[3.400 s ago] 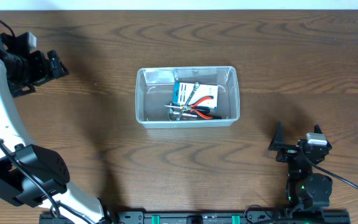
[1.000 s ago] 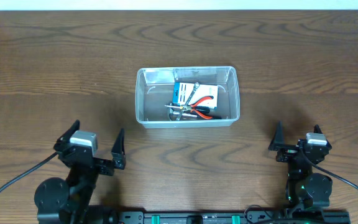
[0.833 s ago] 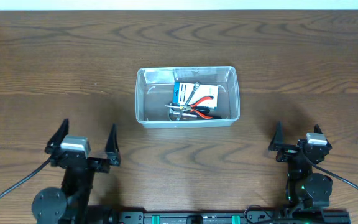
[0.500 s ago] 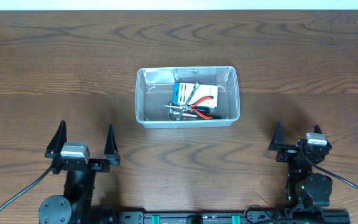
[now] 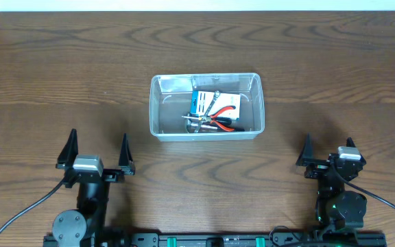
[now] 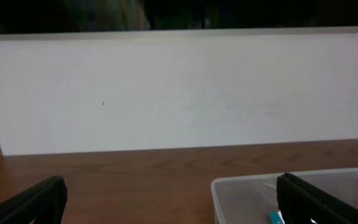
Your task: Pack container
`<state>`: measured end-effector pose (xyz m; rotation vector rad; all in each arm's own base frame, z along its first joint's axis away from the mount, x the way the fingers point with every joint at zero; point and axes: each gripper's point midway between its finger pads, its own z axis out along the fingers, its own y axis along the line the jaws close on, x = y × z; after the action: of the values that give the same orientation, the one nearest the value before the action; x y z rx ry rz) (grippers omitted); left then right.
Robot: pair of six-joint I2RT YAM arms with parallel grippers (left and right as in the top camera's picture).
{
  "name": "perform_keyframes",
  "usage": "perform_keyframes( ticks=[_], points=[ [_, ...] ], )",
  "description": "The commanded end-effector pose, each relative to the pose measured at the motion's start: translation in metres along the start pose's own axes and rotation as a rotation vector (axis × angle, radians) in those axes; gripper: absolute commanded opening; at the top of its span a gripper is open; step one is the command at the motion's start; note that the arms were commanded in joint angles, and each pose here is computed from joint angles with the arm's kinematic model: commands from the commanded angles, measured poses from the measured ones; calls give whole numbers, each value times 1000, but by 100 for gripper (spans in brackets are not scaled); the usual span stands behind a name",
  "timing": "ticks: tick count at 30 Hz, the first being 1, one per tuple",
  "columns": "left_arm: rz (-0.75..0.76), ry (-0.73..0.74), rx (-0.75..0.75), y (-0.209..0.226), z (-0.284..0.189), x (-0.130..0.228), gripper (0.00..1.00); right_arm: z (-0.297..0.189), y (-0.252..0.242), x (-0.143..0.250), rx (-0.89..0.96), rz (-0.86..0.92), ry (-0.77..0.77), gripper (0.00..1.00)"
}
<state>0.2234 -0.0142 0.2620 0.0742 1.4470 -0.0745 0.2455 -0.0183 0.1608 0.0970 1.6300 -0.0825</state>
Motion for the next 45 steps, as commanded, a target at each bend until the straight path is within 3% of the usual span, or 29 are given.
perform_keyframes(
  ticks=[1, 7, 32, 45],
  points=[
    [-15, 15, -39, 7, 2, 14, 98, 0, -2, 1, 10, -11, 0, 99],
    [-142, 41, -158, 29, 5, 40, 98, 0, -2, 1, 10, -11, 0, 99],
    [-143, 258, -222, 40, 0, 126, 98, 0, -2, 1, 10, -11, 0, 99],
    [-144, 263, -223, 40, 0, 127, 98, 0, -2, 1, 10, -11, 0, 99]
  ],
)
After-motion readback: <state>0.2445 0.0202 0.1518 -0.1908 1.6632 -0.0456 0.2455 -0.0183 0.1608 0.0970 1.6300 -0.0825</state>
